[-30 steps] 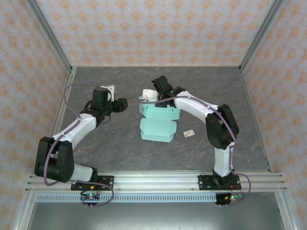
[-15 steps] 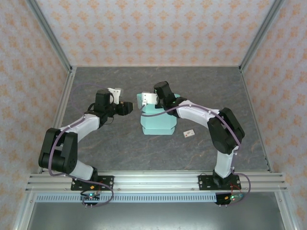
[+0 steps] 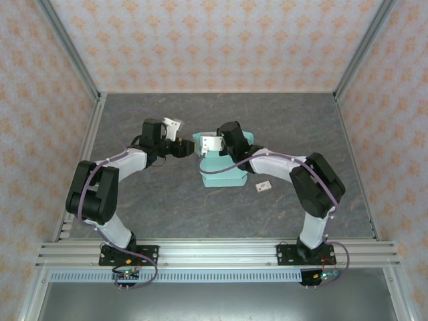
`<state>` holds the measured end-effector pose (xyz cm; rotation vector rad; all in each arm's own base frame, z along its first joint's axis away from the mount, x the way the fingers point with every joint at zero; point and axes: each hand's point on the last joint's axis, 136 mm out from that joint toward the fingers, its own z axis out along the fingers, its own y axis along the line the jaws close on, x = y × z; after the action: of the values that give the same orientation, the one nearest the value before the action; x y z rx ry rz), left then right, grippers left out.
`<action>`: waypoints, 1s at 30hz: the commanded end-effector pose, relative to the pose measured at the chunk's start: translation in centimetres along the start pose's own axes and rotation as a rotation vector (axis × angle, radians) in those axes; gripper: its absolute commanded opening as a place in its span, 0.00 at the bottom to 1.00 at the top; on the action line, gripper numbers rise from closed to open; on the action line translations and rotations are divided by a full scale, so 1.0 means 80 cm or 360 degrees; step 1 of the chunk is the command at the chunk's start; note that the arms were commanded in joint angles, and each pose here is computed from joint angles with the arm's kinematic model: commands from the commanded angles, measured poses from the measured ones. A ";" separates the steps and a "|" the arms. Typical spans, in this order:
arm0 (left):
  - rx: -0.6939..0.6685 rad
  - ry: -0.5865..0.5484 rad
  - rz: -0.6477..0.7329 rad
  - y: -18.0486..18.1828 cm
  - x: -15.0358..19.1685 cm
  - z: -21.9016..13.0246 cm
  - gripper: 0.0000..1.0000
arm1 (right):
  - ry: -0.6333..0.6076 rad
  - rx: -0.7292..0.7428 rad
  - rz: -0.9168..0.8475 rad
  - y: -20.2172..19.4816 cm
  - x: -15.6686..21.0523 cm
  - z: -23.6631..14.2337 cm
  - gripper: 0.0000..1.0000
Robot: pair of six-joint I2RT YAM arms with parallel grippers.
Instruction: Fold the paper box
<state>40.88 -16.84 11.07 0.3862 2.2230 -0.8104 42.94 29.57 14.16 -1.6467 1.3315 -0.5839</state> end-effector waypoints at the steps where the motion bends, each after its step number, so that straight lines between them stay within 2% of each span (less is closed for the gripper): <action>1: 0.0104 0.0002 0.0114 -0.018 -0.012 0.004 0.63 | -0.0040 0.0129 -0.0013 -0.022 -0.007 -0.007 0.00; 5: 0.0130 0.0069 0.0154 -0.017 -0.012 0.010 0.67 | -0.0047 0.0153 -0.0045 -0.014 -0.006 -0.002 0.00; 13: 0.0313 0.0180 0.0167 -0.030 -0.007 0.021 0.69 | -0.0063 0.0215 -0.0059 -0.021 -0.001 -0.001 0.00; 21: 0.0502 0.0208 0.0163 -0.051 -0.013 0.022 0.66 | -0.0070 0.0186 0.0014 -0.024 0.006 -0.001 0.00; 30: 0.0430 0.0241 0.0136 -0.038 -0.013 0.043 0.59 | -0.0081 0.0141 0.0109 -0.024 0.009 -0.005 0.00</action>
<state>41.78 -20.79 11.12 0.6732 2.2204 -1.0632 44.06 28.41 14.64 -1.5635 1.2967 -0.6028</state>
